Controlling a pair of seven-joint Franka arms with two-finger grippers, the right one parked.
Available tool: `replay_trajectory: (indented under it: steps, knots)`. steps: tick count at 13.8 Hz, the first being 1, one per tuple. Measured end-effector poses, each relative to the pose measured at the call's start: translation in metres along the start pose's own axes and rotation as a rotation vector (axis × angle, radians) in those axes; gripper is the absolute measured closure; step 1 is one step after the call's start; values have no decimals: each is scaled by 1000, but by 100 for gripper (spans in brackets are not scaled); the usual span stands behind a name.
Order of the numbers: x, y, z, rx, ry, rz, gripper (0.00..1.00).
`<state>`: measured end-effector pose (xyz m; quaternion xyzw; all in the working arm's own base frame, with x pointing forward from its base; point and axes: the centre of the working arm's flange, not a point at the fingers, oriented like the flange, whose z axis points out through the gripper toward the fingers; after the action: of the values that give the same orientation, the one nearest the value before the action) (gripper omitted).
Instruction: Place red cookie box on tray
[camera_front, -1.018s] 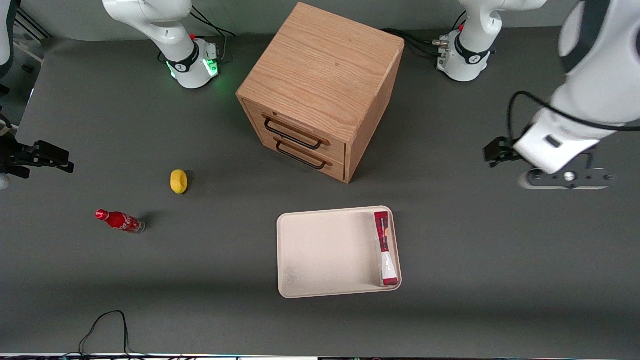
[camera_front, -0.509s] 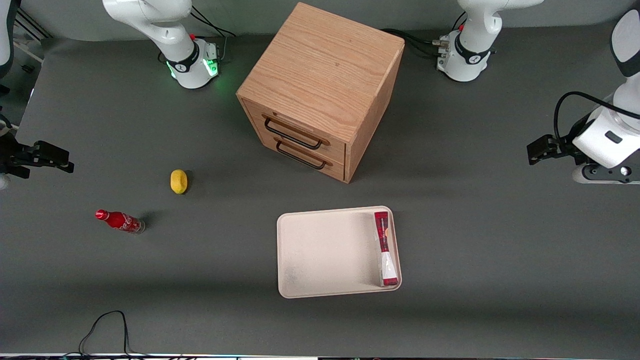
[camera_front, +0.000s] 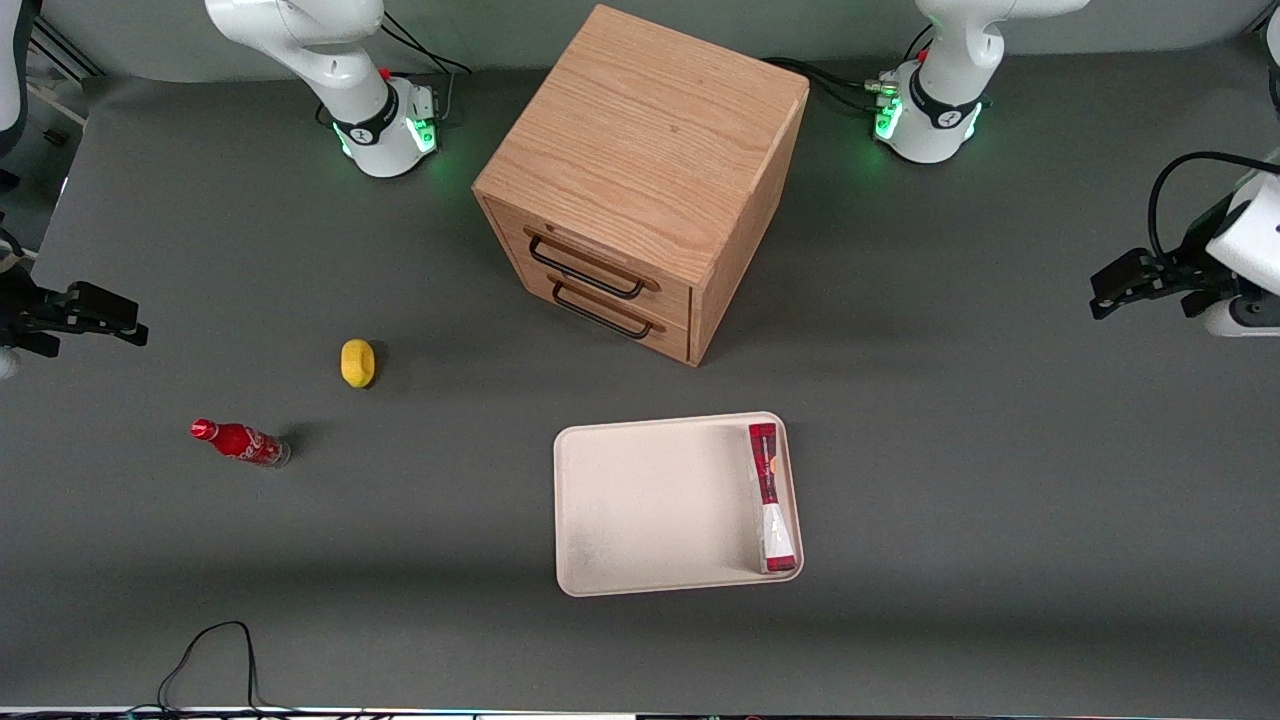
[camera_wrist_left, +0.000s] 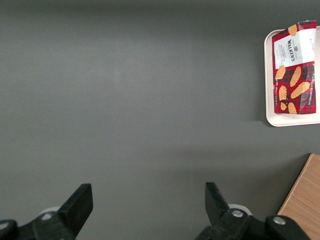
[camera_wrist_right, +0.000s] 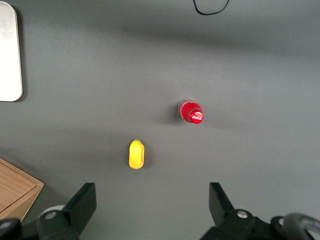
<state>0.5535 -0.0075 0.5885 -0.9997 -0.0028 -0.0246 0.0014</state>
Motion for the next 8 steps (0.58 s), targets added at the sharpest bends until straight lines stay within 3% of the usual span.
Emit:
replay_trajectory:
  steps: [5, 8]
  knots:
    - [-8, 0, -18, 1, -67, -20, 0]
    - [-8, 0, -18, 1, -71, -11, 0]
